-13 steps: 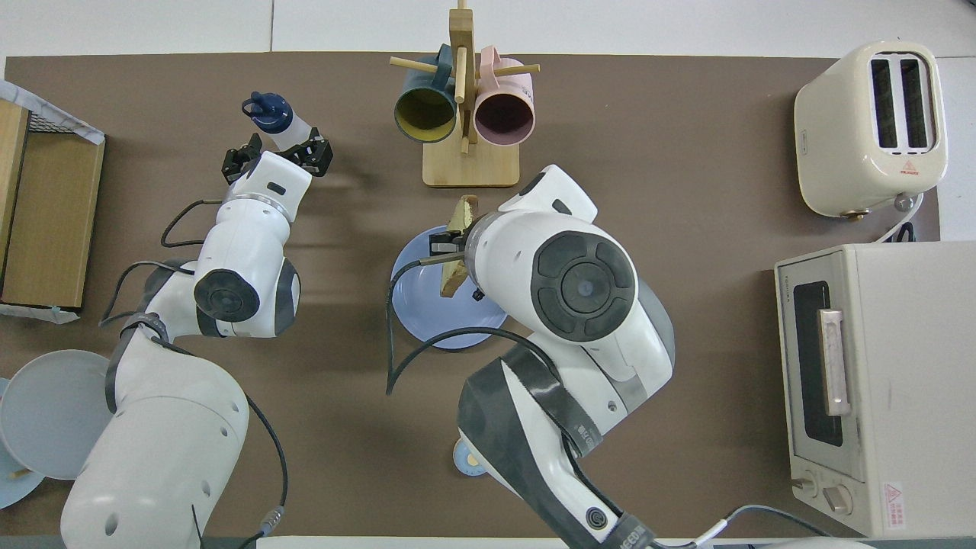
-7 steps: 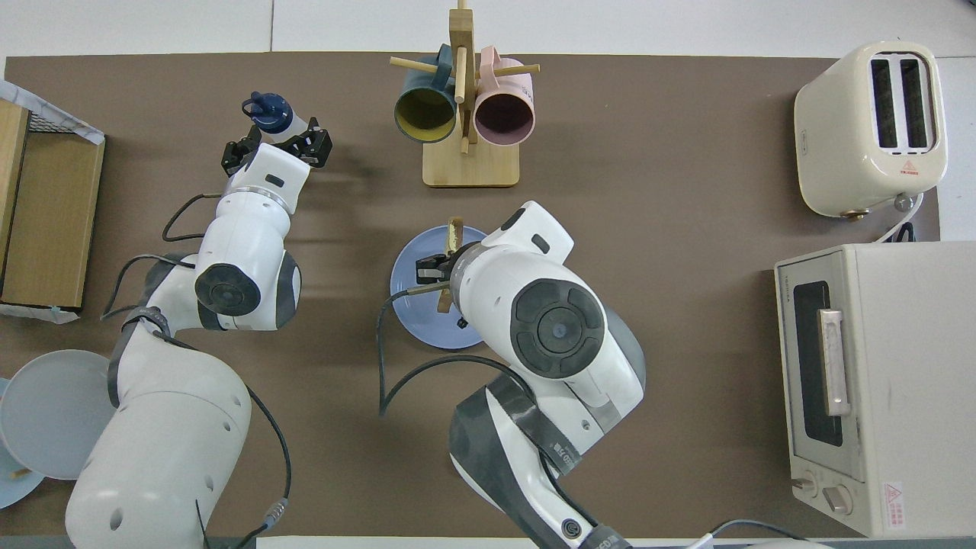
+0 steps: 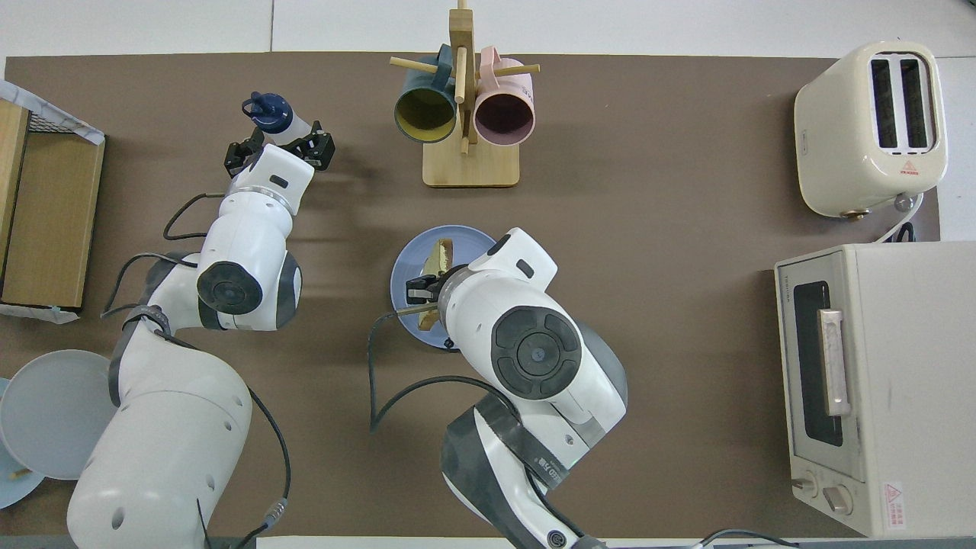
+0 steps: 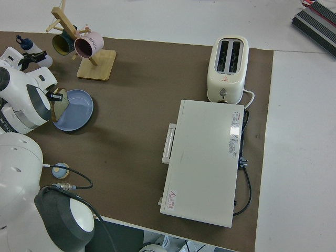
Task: Put bread on plate and add seasoning
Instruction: 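Release the bread with the right gripper while the left gripper grasps the bottle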
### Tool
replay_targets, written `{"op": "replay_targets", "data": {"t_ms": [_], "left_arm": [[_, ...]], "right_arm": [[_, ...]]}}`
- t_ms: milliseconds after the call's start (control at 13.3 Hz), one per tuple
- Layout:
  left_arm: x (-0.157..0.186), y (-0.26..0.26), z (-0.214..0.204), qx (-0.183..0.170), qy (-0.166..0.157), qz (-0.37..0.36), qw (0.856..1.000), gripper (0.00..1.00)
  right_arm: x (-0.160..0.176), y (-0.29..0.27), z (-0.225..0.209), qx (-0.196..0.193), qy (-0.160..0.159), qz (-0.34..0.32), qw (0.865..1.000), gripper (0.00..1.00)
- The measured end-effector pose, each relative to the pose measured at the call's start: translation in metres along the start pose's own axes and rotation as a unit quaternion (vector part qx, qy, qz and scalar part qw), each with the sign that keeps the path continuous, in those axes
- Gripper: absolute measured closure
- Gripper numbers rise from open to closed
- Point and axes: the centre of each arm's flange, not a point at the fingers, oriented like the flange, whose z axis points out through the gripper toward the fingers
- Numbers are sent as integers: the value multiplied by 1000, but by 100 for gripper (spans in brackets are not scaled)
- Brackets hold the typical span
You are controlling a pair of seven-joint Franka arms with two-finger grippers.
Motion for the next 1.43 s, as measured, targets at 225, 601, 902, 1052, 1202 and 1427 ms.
{"op": "replay_targets", "data": {"t_ms": [225, 601, 902, 1052, 1202, 1427], "left_arm": [[-2, 0, 1, 0, -2, 10, 1000, 4], [-4, 1, 3, 1, -4, 16, 1000, 37], [-4, 1, 3, 0, -3, 17, 1000, 42], [-2, -2, 3, 2, -3, 15, 1000, 50], [1, -10, 6, 9, -7, 11, 1000, 56], [9, -12, 8, 14, -24, 6, 1000, 56]], "right_arm": [[-1, 14, 6, -9, -6, -1, 1000, 93], [-7, 42, 15, -26, -17, 12, 999, 93], [2, 63, 17, -33, -17, 22, 999, 93], [1, 68, 19, -36, -20, 25, 999, 93], [1, 72, 20, -38, -21, 27, 999, 93], [0, 74, 19, -39, -21, 28, 999, 93]]}}
